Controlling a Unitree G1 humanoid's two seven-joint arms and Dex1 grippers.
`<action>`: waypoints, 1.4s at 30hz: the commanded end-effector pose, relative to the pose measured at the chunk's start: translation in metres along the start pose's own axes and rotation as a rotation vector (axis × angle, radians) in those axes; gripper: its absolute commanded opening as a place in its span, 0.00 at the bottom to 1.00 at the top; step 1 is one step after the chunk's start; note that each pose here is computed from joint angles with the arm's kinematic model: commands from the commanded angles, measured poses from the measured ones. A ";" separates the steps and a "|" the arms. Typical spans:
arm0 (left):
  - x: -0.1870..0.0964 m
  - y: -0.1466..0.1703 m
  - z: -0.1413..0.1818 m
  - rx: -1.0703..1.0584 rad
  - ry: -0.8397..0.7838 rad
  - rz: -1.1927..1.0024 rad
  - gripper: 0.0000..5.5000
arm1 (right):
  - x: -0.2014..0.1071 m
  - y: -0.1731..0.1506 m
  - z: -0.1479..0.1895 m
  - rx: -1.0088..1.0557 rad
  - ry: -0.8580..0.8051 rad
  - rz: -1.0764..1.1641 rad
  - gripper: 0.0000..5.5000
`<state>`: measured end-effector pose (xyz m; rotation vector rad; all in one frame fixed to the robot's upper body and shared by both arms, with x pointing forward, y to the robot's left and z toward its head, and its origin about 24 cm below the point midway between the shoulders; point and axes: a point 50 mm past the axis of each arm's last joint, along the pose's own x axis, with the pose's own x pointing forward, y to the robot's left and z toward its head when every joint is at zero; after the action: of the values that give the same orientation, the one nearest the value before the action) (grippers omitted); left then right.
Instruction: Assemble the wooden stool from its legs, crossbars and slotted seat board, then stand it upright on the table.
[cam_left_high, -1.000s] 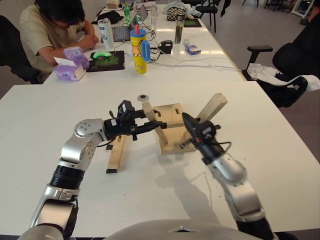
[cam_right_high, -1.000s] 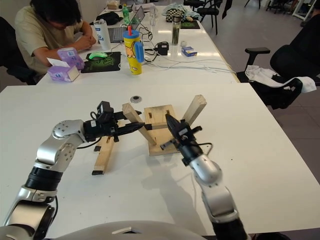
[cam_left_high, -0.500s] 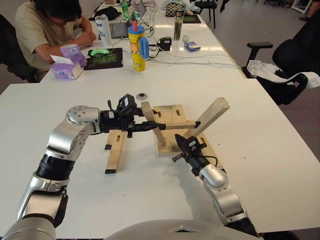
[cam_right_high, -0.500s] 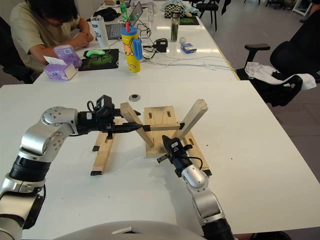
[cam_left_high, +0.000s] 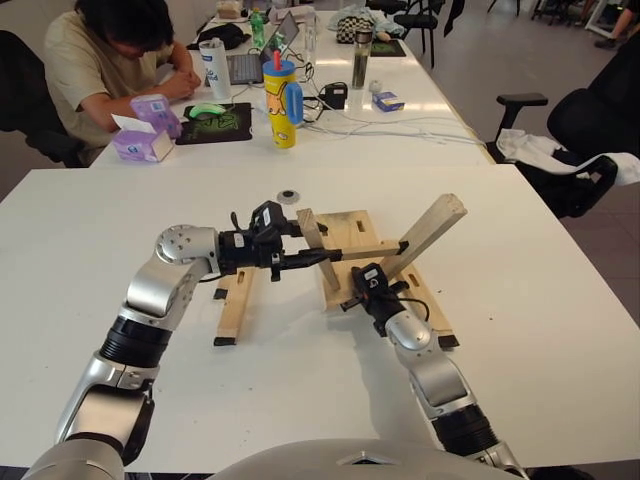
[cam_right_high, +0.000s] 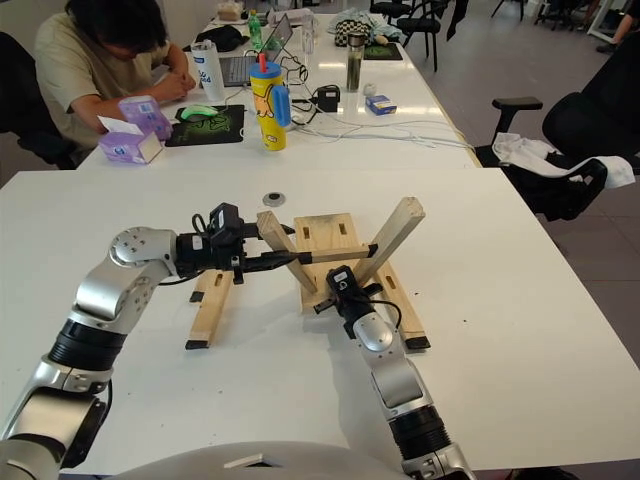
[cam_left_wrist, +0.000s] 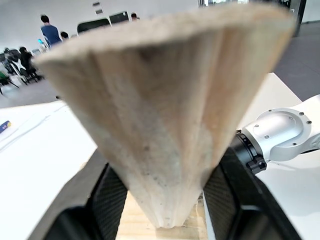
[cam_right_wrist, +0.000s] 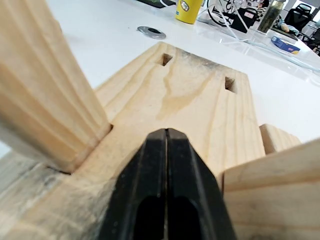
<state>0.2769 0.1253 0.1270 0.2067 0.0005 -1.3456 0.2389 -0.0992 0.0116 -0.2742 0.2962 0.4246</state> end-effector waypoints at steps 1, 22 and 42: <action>0.019 -0.041 -0.053 -0.160 0.189 -0.157 0.37 | -0.023 0.037 -0.076 0.114 0.416 0.220 0.00; 0.028 -0.035 -0.076 -0.194 0.310 -0.137 0.37 | -0.018 0.054 -0.067 0.155 0.373 0.390 0.00; -0.048 0.027 0.050 -0.042 0.120 0.061 0.37 | -0.055 0.010 0.027 0.444 -0.194 0.258 0.00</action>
<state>0.2906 0.1697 0.1743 0.2253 0.1392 -1.2491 0.1871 -0.1011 0.0600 0.2796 0.1933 0.6655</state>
